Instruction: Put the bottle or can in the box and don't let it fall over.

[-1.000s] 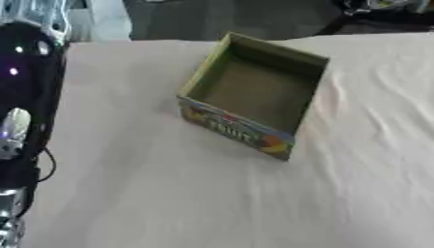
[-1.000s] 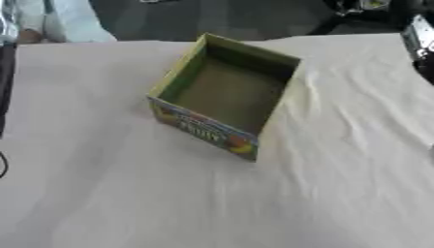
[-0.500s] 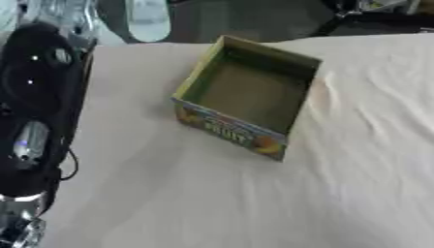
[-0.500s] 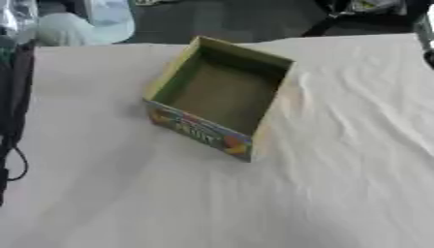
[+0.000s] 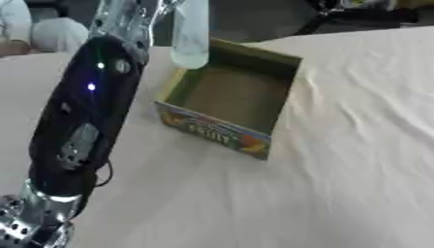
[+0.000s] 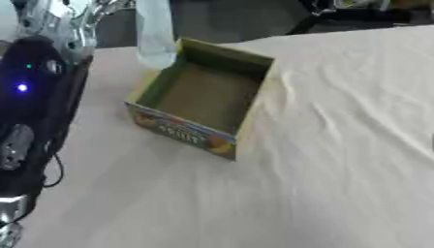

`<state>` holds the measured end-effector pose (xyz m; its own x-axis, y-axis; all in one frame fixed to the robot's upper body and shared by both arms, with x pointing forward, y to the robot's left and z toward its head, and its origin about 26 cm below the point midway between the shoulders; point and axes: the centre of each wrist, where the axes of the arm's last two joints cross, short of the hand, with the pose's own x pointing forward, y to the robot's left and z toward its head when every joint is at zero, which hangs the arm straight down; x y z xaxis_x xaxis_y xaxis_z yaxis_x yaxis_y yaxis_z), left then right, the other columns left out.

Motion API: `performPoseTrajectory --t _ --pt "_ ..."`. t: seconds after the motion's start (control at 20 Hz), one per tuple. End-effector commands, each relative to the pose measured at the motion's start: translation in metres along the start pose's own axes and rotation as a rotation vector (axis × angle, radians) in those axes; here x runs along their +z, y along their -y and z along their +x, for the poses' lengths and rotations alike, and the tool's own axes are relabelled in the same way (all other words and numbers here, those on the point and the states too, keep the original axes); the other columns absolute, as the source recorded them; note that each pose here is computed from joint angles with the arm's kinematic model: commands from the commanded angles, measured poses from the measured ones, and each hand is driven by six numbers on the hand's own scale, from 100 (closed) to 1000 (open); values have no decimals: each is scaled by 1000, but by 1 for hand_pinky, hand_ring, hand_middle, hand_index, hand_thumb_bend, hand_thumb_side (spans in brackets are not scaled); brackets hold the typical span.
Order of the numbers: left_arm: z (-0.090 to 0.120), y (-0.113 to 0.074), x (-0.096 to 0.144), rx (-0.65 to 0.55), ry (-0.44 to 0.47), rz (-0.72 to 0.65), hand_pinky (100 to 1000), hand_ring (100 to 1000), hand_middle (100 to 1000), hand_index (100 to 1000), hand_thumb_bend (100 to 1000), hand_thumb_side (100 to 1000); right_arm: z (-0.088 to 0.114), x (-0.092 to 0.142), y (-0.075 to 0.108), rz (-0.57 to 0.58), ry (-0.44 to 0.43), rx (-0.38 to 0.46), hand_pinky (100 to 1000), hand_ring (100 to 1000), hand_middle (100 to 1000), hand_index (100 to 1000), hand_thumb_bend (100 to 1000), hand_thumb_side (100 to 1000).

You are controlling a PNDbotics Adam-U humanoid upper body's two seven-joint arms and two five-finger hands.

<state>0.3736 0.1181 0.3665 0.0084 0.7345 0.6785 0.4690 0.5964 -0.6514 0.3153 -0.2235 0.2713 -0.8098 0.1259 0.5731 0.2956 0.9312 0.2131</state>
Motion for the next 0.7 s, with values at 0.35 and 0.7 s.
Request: performPoseTrajectory --t 0.35,0.7 --pt "-31 -21 -14 -54 -100 84 100 100 100 970 794 1000 12 -7 -5 -31 34 -23 718 682 800 811 667 199" --pt "-57 -58 -16 -50 -186 191 100 100 100 969 767 1000 13 -7 -6 -9 34 -5 718 682 800 811 668 198"
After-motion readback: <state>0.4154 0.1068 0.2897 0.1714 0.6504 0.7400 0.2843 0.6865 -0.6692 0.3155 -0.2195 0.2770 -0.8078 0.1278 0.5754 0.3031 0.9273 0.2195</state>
